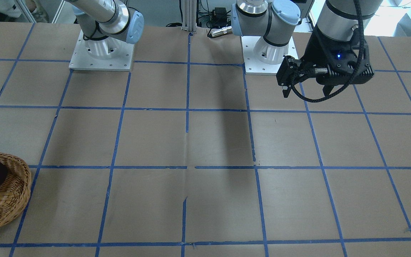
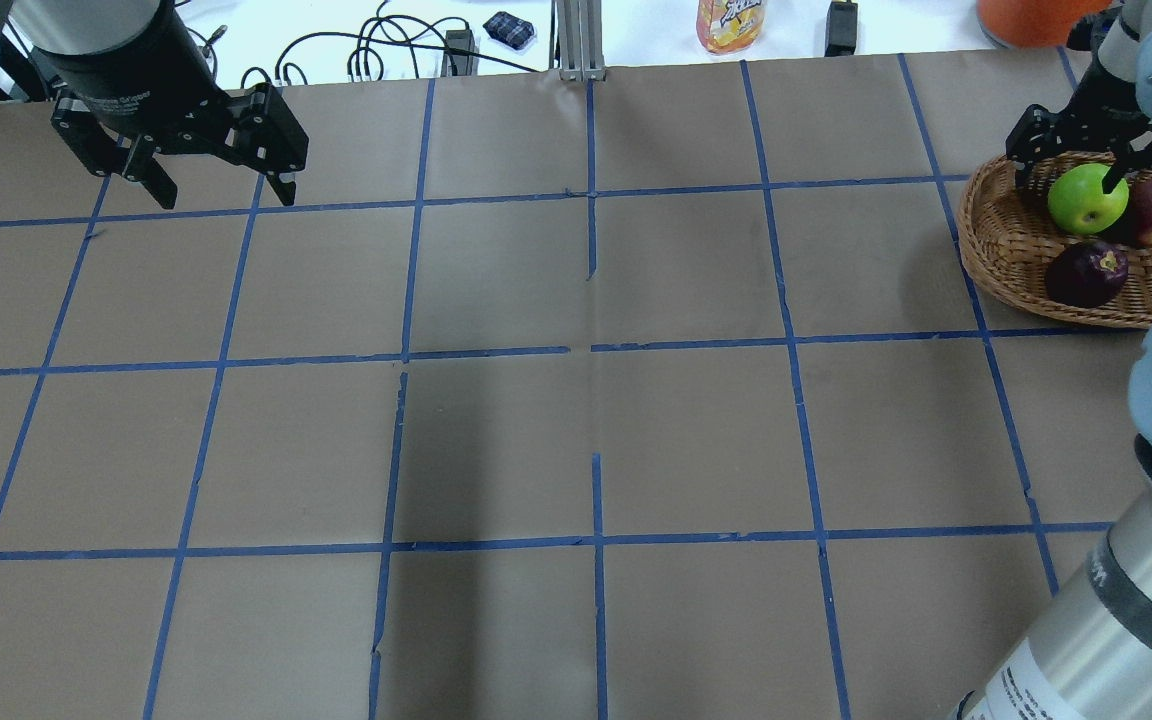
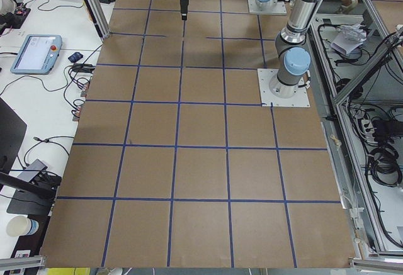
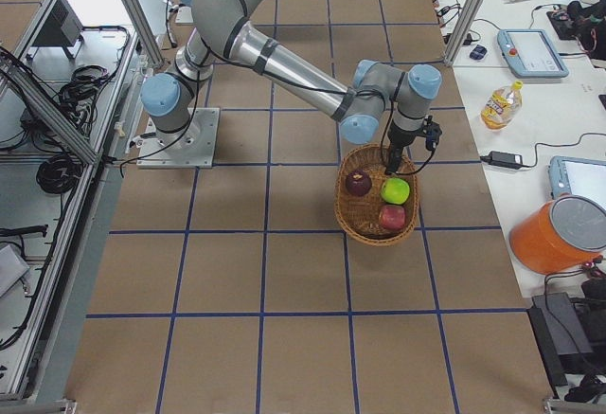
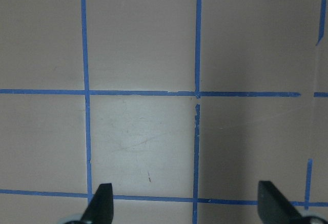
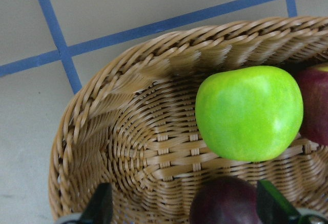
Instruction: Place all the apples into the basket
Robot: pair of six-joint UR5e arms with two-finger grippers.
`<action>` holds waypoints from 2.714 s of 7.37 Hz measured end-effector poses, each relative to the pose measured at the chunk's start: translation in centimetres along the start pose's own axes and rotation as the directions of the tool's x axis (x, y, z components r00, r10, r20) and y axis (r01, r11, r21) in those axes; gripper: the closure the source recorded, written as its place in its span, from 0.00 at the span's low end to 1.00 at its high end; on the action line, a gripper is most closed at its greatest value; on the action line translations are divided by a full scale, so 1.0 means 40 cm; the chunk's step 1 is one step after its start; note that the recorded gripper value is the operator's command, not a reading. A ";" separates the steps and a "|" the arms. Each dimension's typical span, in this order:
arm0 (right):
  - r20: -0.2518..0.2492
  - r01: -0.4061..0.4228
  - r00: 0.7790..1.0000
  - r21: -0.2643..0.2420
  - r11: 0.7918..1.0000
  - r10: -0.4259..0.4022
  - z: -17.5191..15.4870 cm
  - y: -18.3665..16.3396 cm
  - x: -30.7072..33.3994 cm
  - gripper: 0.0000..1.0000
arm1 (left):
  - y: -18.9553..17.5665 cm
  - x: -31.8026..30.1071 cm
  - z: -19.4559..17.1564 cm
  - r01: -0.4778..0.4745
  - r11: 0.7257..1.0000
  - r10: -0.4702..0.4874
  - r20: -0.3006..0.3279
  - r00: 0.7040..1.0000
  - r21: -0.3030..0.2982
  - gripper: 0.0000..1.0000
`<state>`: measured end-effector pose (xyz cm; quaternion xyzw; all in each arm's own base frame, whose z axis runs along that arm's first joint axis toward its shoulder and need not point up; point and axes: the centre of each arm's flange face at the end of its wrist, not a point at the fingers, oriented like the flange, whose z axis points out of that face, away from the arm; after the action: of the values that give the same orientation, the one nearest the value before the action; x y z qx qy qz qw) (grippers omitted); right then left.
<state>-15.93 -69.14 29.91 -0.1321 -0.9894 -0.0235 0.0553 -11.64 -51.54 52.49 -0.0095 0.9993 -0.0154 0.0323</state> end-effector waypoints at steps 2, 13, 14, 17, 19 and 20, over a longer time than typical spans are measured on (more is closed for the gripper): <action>0.024 0.007 1.000 -0.045 0.999 -0.006 -0.213 0.126 -0.020 0.00 | -0.002 -0.005 -0.007 0.004 1.000 -0.004 -0.001 1.000 0.005 0.00; 0.060 0.072 0.996 -0.136 0.988 -0.065 -0.521 0.727 -0.503 0.00 | 0.005 -0.005 -0.002 -0.002 1.000 0.002 -0.001 1.000 0.001 0.00; 0.066 0.074 0.996 -0.130 0.989 -0.066 -0.528 0.725 -0.487 0.00 | 0.007 -0.005 -0.003 -0.002 1.000 0.002 -0.001 1.000 0.002 0.00; 0.082 0.074 0.994 -0.058 0.996 -0.069 -0.590 0.759 -0.461 0.00 | 0.006 -0.002 0.001 -0.005 1.000 0.005 0.001 1.000 0.000 0.00; 0.131 0.094 0.988 -0.053 0.994 -0.086 -0.603 0.772 -0.469 0.00 | -0.005 -0.004 0.007 -0.004 1.000 0.004 0.006 1.000 -0.001 0.00; 0.144 0.099 0.986 -0.055 0.994 -0.090 -0.604 0.776 -0.473 0.00 | -0.003 -0.006 0.000 -0.004 1.000 0.004 0.009 1.000 0.005 0.00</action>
<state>12.91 -45.57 52.70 -0.0881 -0.9948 -0.0472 -0.0201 -11.40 -51.65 52.50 -0.0074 0.9991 -0.0175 0.0370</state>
